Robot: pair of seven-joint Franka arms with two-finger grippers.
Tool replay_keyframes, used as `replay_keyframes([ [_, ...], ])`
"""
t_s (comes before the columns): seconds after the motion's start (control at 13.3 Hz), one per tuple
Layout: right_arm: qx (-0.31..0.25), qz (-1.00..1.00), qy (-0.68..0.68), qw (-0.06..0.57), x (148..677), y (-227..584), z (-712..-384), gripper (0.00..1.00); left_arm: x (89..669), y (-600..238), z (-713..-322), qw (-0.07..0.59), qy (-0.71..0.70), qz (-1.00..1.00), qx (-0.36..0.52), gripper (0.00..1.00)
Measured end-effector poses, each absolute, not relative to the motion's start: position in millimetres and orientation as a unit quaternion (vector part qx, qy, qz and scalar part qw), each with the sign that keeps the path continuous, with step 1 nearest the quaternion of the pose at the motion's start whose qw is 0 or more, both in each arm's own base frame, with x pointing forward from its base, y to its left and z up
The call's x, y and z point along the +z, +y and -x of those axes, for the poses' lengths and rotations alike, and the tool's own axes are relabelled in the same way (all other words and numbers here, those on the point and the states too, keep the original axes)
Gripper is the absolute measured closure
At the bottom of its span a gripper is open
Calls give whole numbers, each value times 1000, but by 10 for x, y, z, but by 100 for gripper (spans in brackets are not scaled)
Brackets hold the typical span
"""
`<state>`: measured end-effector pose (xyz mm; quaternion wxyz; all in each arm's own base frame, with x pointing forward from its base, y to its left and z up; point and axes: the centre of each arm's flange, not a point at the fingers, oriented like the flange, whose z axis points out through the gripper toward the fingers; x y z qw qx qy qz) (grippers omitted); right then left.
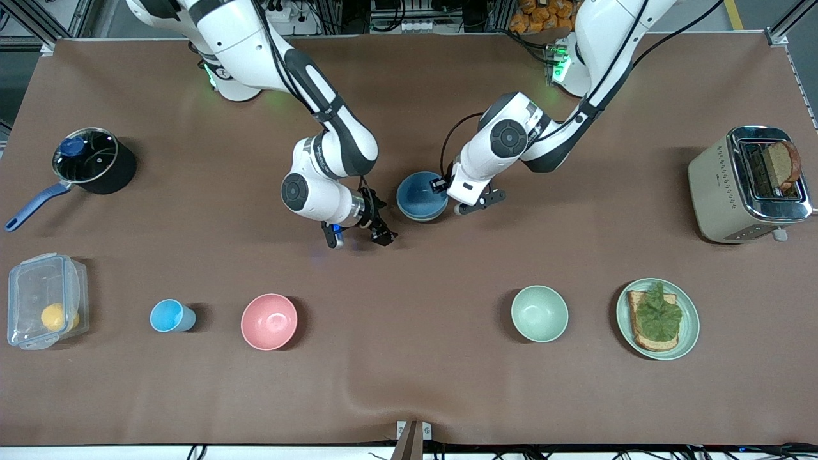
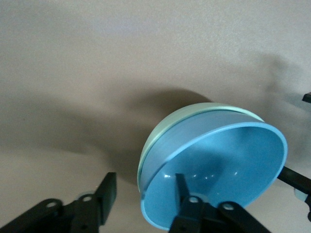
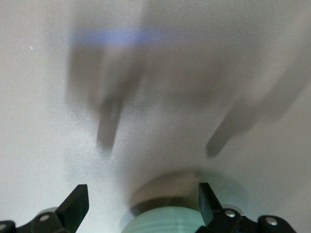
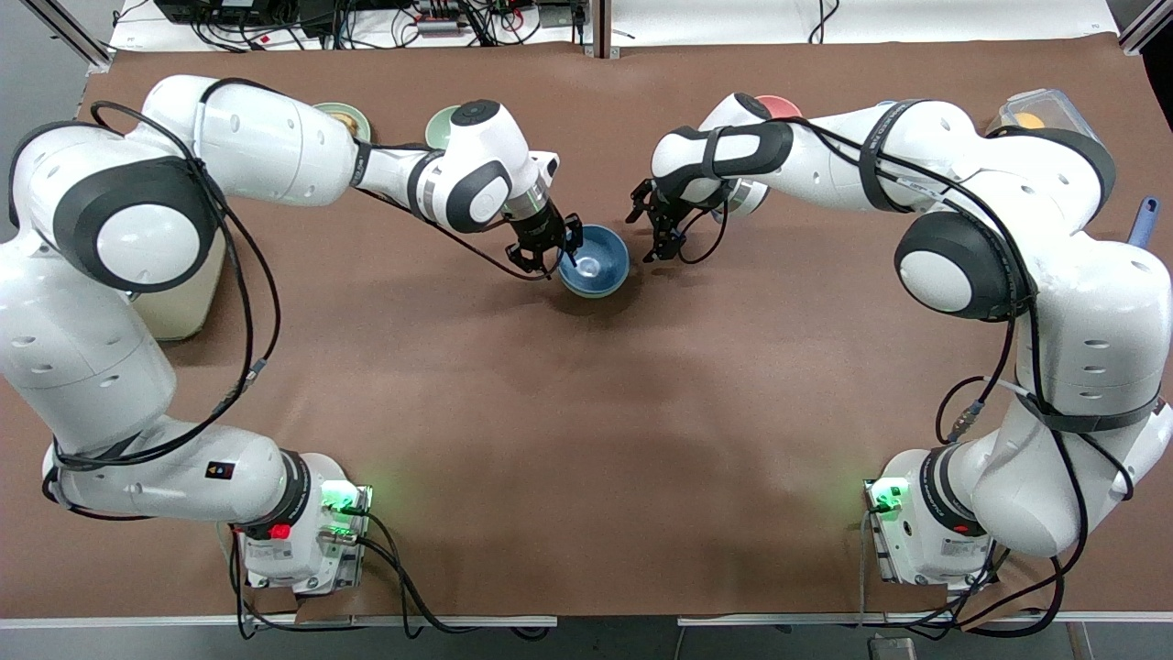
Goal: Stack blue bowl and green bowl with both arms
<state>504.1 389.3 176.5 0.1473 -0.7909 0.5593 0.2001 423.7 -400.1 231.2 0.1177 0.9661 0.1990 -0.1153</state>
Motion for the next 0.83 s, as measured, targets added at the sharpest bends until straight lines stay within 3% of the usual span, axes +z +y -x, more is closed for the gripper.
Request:
replay_keyframes([
  [0.3,213,792,555,142,1780,3914,-5035,0,2534,-4045,-4406,136,223,-960,-96,1],
  [0.6,211,796,547,153,1873,3766,-5206,0,3314,-3884,-4679,151,231,-961,-27,0],
  [0.83,204,808,529,161,1928,3358,-5465,0,3984,-3495,-4925,108,228,-967,26,0],
])
